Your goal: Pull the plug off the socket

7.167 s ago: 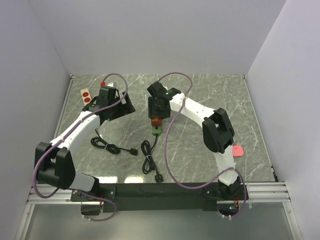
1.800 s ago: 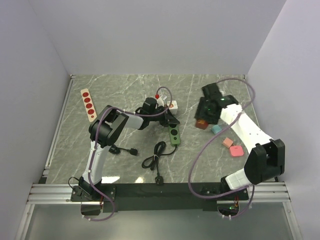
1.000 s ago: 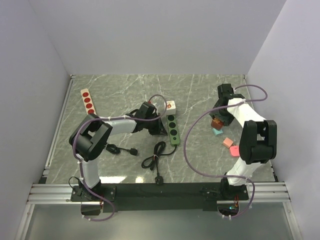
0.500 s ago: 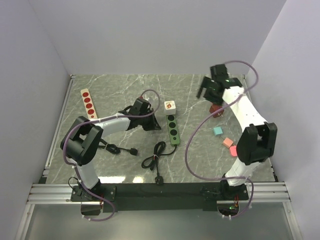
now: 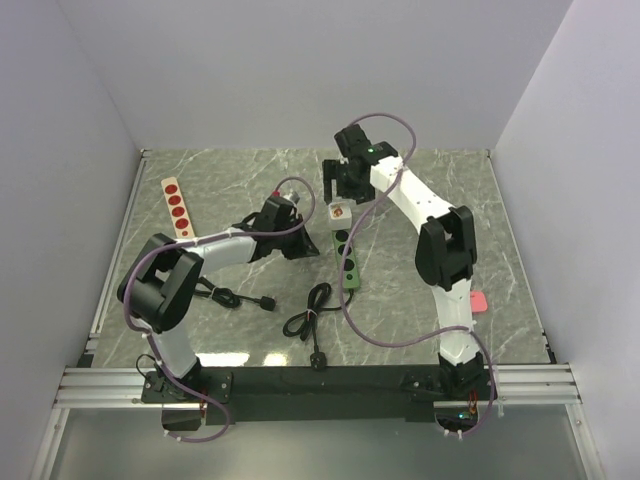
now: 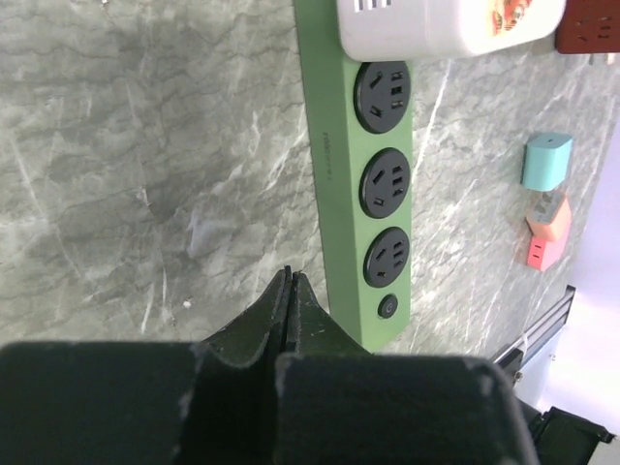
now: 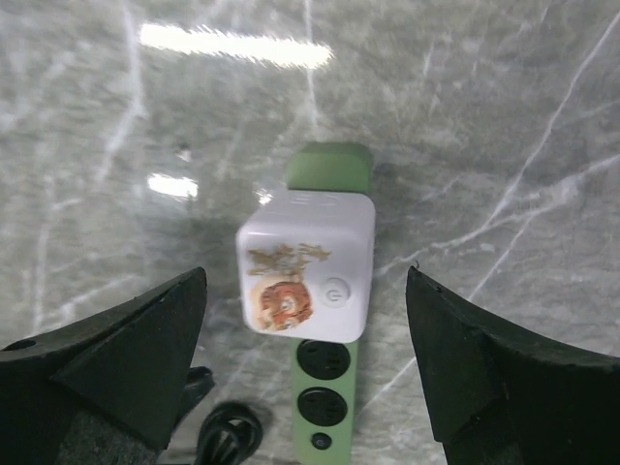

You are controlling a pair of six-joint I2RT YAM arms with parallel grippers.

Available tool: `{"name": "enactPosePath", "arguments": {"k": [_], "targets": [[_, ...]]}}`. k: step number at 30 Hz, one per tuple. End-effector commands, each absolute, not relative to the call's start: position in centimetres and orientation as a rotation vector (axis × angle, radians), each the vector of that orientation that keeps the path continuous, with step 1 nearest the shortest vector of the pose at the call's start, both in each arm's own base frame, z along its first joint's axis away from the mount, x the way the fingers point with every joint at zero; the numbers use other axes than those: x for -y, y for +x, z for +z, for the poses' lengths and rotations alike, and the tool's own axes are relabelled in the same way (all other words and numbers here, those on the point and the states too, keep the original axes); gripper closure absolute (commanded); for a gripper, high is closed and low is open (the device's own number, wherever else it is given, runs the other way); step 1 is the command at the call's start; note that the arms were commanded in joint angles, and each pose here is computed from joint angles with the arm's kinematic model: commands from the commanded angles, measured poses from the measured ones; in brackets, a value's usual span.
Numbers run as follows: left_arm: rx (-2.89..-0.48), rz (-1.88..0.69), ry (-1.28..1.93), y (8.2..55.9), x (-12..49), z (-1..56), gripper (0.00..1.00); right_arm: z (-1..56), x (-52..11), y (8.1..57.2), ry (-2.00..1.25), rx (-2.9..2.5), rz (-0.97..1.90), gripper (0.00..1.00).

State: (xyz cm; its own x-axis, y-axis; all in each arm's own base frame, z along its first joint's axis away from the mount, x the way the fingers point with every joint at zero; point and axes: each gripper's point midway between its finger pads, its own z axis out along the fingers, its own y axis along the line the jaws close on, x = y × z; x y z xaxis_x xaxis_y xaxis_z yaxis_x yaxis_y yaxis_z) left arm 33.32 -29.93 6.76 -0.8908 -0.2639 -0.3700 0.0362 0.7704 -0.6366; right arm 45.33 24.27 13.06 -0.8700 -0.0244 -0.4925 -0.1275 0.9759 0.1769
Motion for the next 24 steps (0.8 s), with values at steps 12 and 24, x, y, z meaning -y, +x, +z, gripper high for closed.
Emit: {"name": "enactPosePath", "arguments": {"k": [12,24], "targets": [[-2.253,-1.464,0.040,35.0,36.3,9.5,0.99,9.4,-26.4,43.1,-0.216,-2.715,0.301,0.15],[-2.259,-1.660,-0.063,34.9,36.9,5.5,0.99,7.6,-26.1,42.5,-0.192,-2.763,0.265,0.40]]}}
